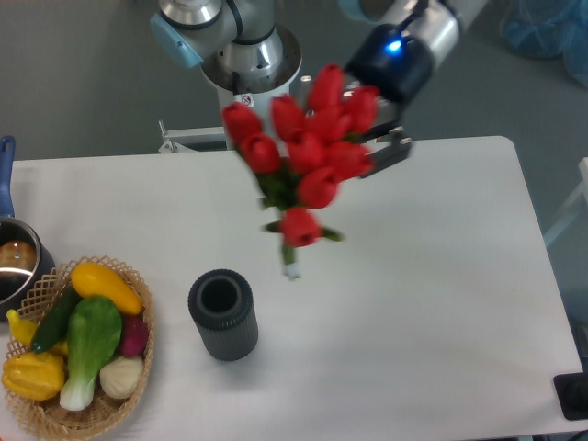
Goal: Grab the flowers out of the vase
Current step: 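Carry the tulip bouquet up and away from the vase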
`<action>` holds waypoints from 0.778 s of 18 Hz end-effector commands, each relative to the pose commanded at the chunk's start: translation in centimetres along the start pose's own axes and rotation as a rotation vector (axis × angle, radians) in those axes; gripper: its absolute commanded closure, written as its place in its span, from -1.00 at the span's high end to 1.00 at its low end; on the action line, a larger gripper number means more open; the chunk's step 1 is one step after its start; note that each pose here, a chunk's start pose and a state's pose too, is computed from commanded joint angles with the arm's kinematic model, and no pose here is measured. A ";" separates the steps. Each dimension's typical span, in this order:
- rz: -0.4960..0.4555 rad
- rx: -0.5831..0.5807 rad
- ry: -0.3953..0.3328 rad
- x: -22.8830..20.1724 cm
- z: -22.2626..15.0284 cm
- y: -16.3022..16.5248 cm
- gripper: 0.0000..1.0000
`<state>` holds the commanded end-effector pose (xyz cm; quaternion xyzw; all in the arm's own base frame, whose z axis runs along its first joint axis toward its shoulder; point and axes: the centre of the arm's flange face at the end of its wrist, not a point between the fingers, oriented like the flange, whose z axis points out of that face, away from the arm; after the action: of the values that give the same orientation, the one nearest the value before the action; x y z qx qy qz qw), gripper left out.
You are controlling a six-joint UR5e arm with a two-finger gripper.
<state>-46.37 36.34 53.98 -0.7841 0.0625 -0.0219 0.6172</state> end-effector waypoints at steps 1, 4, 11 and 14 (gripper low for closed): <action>0.016 -0.011 -0.014 -0.7 -0.4 0.8 -0.33; 0.020 -0.042 -0.047 -1.6 -1.3 1.7 -0.33; 0.016 -0.085 -0.072 -1.9 -1.5 2.2 -0.33; 0.006 -0.086 -0.075 -1.8 -1.8 2.7 -0.33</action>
<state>-48.56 34.25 51.83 -0.8100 0.0423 0.0121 0.5848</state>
